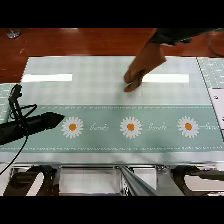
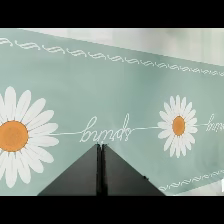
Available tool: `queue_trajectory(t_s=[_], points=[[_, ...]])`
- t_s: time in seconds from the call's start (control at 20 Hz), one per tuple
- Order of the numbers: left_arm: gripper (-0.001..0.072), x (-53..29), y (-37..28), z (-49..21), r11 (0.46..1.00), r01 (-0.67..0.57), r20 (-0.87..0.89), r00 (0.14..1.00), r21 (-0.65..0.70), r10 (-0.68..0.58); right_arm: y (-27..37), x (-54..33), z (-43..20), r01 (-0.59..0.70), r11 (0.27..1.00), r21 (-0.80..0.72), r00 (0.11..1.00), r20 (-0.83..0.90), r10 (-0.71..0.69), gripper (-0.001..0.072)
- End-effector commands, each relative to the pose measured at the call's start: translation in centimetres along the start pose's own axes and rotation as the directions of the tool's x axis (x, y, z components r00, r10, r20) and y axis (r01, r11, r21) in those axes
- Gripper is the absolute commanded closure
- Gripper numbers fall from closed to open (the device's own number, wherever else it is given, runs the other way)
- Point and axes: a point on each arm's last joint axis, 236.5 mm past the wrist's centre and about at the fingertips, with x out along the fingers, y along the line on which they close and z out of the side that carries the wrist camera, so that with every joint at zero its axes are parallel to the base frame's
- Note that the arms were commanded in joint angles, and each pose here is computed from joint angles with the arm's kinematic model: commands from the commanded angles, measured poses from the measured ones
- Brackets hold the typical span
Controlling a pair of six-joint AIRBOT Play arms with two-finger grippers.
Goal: Fold the shirts.
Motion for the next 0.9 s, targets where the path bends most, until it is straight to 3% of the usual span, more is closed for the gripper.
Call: queue_trajectory(t_s=[0.0, 0.25, 0.55, 0.85], points=[[0.0687, 0.0, 0.0, -0.1, 1.0, 0.0, -0.005, 1.0, 0.001, 0.0, -6.9, -6.2, -0.6, 0.145, 0.98, 0.14, 0.989, -0.029, -0.143, 0.0673], [0.0687, 0.0, 0.0, -0.1, 1.0, 0.0, -0.005, 1.0, 0.013, 0.0, -15.7, -14.2, -5.4, 0.302, 0.875, 0.379, 0.953, -0.128, -0.274, 0.0673], [0.0687, 0.0, 0.0, 0.1, 1.0, -0.001, 0.006, 1.0, 0.012, 0.001, -21.3, -22.0, -14.6, 0.511, 0.666, 0.544, 0.855, -0.237, -0.462, 0.0675], [0.0686, -0.1, 0.2, 1.8, 1.0, -0.008, 0.076, 0.997, 0.012, 0.007, -23.6, -27.4, -30.3, 0.747, 0.257, 0.613, 0.626, -0.519, -0.582, 0.0674]])
